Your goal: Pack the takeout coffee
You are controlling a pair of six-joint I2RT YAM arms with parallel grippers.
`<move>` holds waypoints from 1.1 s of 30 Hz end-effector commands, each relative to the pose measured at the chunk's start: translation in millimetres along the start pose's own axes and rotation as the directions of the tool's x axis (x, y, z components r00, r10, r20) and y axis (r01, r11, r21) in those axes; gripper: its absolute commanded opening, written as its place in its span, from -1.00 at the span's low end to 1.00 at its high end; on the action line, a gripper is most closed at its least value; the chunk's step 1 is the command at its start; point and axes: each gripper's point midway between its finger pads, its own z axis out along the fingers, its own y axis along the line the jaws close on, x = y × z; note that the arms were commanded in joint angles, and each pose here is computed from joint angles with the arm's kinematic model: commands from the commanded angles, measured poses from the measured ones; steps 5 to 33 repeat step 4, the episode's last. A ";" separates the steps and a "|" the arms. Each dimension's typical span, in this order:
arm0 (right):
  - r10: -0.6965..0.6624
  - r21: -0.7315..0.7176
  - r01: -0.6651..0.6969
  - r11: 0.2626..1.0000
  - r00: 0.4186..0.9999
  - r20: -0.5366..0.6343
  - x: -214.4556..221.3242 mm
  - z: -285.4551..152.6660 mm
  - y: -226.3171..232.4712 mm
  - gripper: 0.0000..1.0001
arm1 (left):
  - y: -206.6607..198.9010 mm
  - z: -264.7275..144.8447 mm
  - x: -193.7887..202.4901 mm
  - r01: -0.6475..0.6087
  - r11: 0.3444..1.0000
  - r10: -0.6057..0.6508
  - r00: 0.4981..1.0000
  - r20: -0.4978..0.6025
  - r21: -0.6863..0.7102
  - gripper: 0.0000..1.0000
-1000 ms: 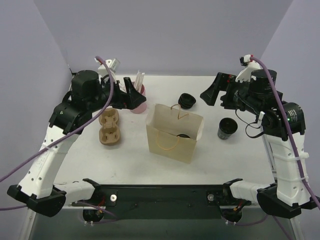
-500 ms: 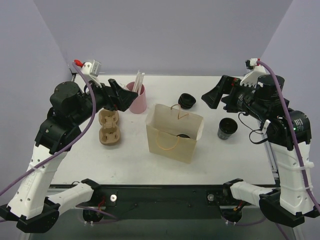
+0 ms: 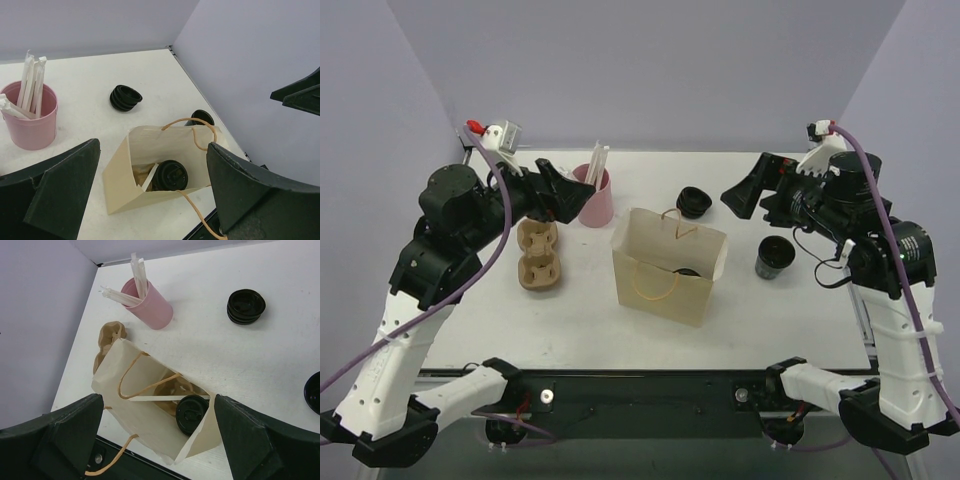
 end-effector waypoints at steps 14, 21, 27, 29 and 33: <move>0.031 -0.023 -0.030 0.999 0.999 0.044 -7.6 -4.9 5.5 1.00 | -6.5 -6.2 -15.2 -0.041 0.999 0.039 0.997 0.066 0.024 0.94; 0.031 -0.023 -0.030 0.999 0.999 0.044 -7.6 -4.9 5.5 1.00 | -6.5 -6.2 -15.2 -0.041 0.999 0.039 0.997 0.066 0.024 0.94; 0.031 -0.023 -0.030 0.999 0.999 0.044 -7.6 -4.9 5.5 1.00 | -6.5 -6.2 -15.2 -0.041 0.999 0.039 0.997 0.066 0.024 0.94; 0.031 -0.023 -0.030 0.999 0.999 0.044 -7.6 -4.9 5.5 1.00 | -6.5 -6.2 -15.2 -0.041 0.999 0.039 0.997 0.066 0.024 0.94; 0.031 -0.023 -0.030 0.999 0.999 0.044 -7.6 -4.9 5.5 1.00 | -6.5 -6.2 -15.2 -0.041 0.999 0.039 0.997 0.066 0.024 0.94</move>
